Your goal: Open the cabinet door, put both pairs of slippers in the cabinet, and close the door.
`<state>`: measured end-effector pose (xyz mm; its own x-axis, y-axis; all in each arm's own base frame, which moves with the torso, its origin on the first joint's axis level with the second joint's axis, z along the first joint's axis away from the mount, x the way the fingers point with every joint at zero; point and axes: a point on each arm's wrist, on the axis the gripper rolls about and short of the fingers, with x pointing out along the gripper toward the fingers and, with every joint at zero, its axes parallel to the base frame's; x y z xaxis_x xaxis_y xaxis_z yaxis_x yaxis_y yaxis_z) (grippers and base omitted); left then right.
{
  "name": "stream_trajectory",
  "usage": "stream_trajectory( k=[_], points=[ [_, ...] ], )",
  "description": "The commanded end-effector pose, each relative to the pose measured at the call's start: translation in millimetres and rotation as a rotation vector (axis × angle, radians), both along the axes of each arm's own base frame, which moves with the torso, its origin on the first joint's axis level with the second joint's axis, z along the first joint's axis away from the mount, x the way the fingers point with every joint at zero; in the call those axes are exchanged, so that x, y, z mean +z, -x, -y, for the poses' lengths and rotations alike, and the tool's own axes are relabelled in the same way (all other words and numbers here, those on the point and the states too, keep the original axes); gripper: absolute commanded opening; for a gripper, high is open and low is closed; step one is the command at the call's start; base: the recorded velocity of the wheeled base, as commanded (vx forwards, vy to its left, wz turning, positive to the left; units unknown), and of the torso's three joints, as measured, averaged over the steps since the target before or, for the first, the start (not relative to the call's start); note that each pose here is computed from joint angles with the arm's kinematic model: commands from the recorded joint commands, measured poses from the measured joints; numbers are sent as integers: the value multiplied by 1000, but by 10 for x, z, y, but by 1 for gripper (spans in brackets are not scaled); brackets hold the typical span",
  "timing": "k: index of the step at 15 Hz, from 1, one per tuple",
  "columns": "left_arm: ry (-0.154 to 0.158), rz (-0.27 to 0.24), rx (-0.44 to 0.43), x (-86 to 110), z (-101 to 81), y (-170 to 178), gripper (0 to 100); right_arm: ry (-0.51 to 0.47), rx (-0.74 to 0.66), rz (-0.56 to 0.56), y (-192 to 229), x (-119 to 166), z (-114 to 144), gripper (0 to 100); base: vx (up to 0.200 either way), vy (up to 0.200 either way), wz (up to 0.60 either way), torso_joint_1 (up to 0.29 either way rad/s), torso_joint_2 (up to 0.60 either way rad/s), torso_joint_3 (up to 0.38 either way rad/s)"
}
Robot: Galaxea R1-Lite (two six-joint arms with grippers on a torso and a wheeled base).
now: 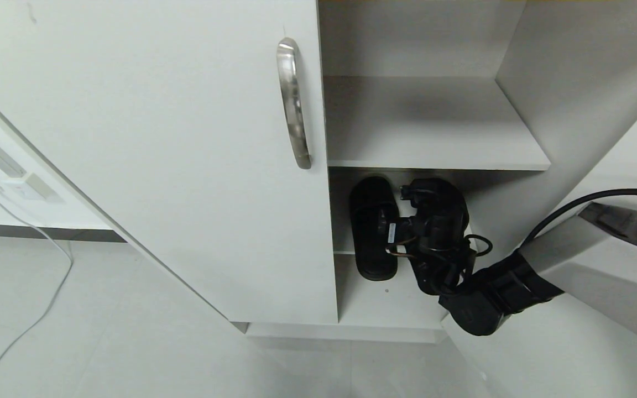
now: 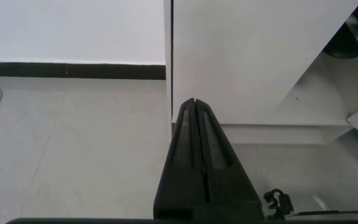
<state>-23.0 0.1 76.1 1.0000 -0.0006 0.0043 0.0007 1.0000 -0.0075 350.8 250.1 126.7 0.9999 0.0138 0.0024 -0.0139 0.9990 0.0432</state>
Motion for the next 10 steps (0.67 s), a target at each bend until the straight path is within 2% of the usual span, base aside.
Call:
stream_trajectory(
  k=[1,3,8,10],
  points=[
    [0,-1,1,0,0,-1,0,-5,3,6,41,43,-1,100,0,0,0,0,0,0],
    [0,-1,1,0,0,-1,0,-13,5,18,147,36,-5,100,0,0,0,0,0,0],
    [-3,-1,-1,0,0,-1,0,27,129,-14,884,-94,8,100,0,0,0,0,0,0],
    [-3,-1,-1,0,0,-1,0,31,155,-19,1021,-119,3,100,0,0,0,0,0,0]
  ],
)
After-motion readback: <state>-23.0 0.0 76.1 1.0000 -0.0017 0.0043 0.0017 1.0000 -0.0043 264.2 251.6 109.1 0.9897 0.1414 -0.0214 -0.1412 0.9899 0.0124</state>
